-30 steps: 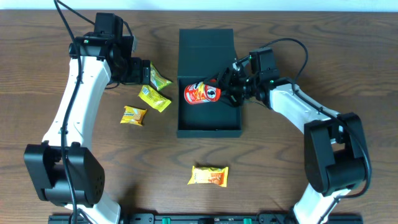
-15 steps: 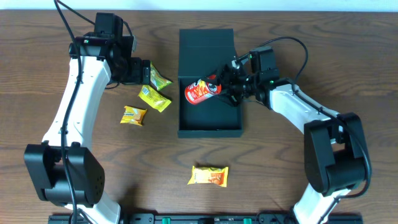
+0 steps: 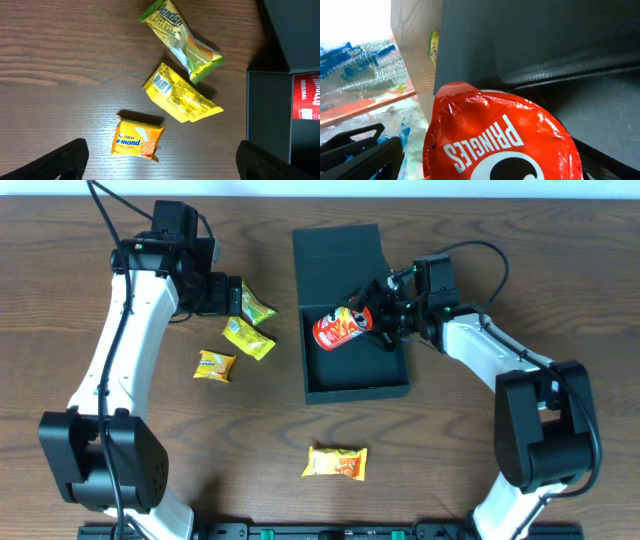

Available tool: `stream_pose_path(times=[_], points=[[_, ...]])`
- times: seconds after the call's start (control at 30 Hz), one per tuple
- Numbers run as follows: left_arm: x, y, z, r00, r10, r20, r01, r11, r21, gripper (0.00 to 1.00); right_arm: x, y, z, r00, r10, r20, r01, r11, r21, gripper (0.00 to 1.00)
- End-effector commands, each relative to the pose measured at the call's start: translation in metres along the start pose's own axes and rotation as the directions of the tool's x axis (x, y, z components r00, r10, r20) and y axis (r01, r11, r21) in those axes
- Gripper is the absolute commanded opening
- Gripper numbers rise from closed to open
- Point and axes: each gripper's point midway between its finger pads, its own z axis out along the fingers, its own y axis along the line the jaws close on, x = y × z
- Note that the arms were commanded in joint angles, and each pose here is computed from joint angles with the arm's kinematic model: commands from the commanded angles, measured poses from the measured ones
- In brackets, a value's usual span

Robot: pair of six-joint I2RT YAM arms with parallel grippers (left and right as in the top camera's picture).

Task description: Pack container

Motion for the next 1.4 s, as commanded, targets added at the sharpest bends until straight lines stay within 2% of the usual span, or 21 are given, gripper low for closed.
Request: stream_pose_path(times=[0.0,0.23,0.4,0.5,0.53,0.67,0.7,0.73,0.77,0.87,1.17,1.37], points=[[-0.007,0.001,-0.006,1.000,0.003,0.025,-0.003,1.000,-0.006,0.95,-0.011,0.023,-0.013,0.998,-0.039,0.054,0.040,0.999,-0.031,0.98],[-0.007,0.001,-0.006,1.000,0.004,0.027,-0.003,1.000,-0.006,0.95,-0.024,0.041,-0.033,0.980,-0.104,0.171,0.105,0.994,-0.001,0.96],[-0.007,0.001,-0.006,1.000,0.004,0.028,-0.004,1.000,-0.005,0.95,-0.028,0.045,-0.052,0.955,-0.164,0.249,0.153,0.986,0.065,0.99],[-0.009,0.001,-0.006,0.999,0.004,0.034,-0.004,1.000,-0.005,0.95,-0.024,0.054,-0.059,0.950,-0.182,0.256,0.173,0.983,0.054,0.96],[-0.009,0.001,-0.006,0.999,0.004,0.036,-0.004,1.000,-0.005,0.95,-0.021,0.056,-0.060,0.952,-0.183,0.244,0.177,0.983,0.044,0.90],[-0.010,0.001,-0.006,0.999,0.005,0.040,-0.005,1.000,-0.005,0.95,0.003,0.060,-0.052,0.973,-0.185,0.141,0.186,0.983,0.006,0.30],[-0.010,0.001,-0.006,0.999,0.005,0.041,-0.005,1.000,-0.005,0.95,0.010,0.060,-0.049,0.975,-0.186,0.120,0.187,0.982,0.006,0.21],[-0.011,0.001,-0.006,0.999,0.005,0.042,-0.005,1.000,-0.004,0.95,0.017,0.064,-0.045,0.973,-0.209,0.096,0.210,0.978,-0.005,0.12],[-0.011,0.001,-0.006,0.999,0.005,0.044,-0.005,1.000,-0.004,0.95,0.023,0.066,-0.041,0.970,-0.229,0.081,0.230,0.973,-0.006,0.12],[-0.013,0.000,-0.006,0.999,0.006,0.051,-0.006,1.000,-0.004,0.95,0.037,0.069,-0.030,0.956,-0.287,0.063,0.287,0.958,0.012,0.02],[-0.013,0.001,-0.006,0.999,0.006,0.053,-0.006,1.000,-0.004,0.95,0.028,0.048,-0.020,0.890,-0.437,0.128,0.406,0.889,0.213,0.02],[-0.013,0.001,-0.006,0.999,0.006,0.052,-0.006,1.000,-0.004,0.95,0.020,0.044,-0.023,0.874,-0.461,0.154,0.416,0.873,0.253,0.02]])
